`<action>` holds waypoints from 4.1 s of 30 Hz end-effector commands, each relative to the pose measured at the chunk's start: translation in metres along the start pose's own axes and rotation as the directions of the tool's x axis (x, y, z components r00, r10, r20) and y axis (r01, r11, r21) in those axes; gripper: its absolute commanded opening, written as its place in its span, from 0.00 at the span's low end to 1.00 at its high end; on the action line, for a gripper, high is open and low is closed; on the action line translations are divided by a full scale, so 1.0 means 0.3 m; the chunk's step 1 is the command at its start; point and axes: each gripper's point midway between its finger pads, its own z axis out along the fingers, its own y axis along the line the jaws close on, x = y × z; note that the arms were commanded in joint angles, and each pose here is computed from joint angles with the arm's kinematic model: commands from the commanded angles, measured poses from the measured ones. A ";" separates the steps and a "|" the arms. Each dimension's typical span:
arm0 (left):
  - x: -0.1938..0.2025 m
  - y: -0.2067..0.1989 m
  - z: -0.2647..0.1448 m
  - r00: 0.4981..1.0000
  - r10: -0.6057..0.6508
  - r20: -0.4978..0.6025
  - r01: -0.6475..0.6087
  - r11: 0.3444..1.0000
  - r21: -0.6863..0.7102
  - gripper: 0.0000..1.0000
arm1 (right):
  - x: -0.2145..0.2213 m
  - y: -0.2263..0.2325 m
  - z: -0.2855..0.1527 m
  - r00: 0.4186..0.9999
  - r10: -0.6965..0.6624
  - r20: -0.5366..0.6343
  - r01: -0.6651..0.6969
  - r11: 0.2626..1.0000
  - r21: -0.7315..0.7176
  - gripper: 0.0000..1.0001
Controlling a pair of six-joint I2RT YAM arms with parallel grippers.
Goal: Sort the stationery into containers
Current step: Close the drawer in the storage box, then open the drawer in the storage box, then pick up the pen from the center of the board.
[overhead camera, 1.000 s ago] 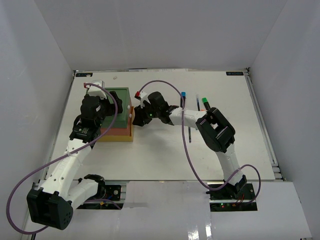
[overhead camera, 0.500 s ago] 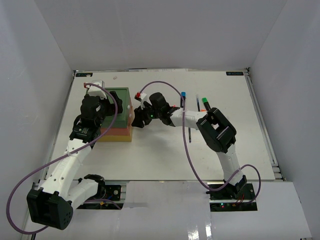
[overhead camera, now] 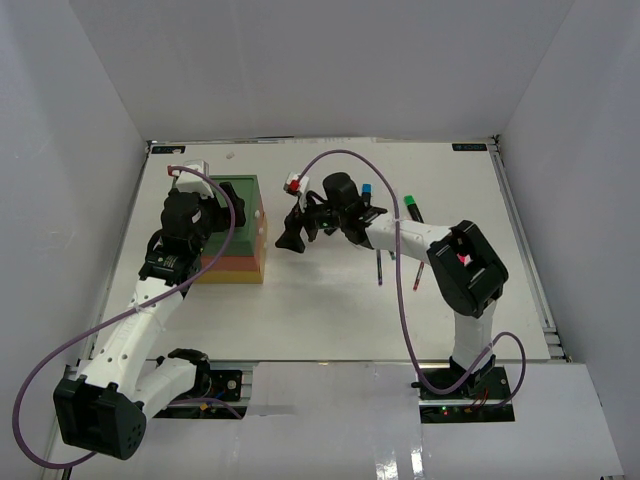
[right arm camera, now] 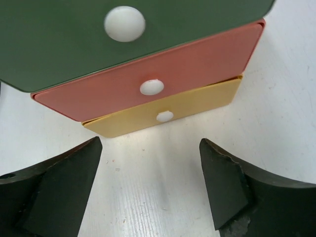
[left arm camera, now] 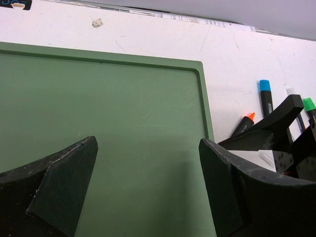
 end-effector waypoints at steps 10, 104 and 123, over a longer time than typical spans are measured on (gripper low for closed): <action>0.109 -0.001 -0.008 0.992 -0.008 -0.124 0.010 1.000 0.011 0.94 | -0.094 0.028 0.050 0.967 -0.241 0.080 0.250 0.958 -0.140 0.91; 0.118 0.009 -0.003 0.992 -0.006 -0.130 0.006 1.000 -0.003 0.95 | 0.014 -0.168 -0.152 0.978 -0.208 0.027 0.210 0.973 -0.099 0.18; 0.114 0.002 -0.005 0.992 -0.005 -0.129 0.006 1.000 0.008 0.96 | -0.003 -0.478 -0.549 0.999 -0.026 -0.032 0.038 0.874 0.484 0.79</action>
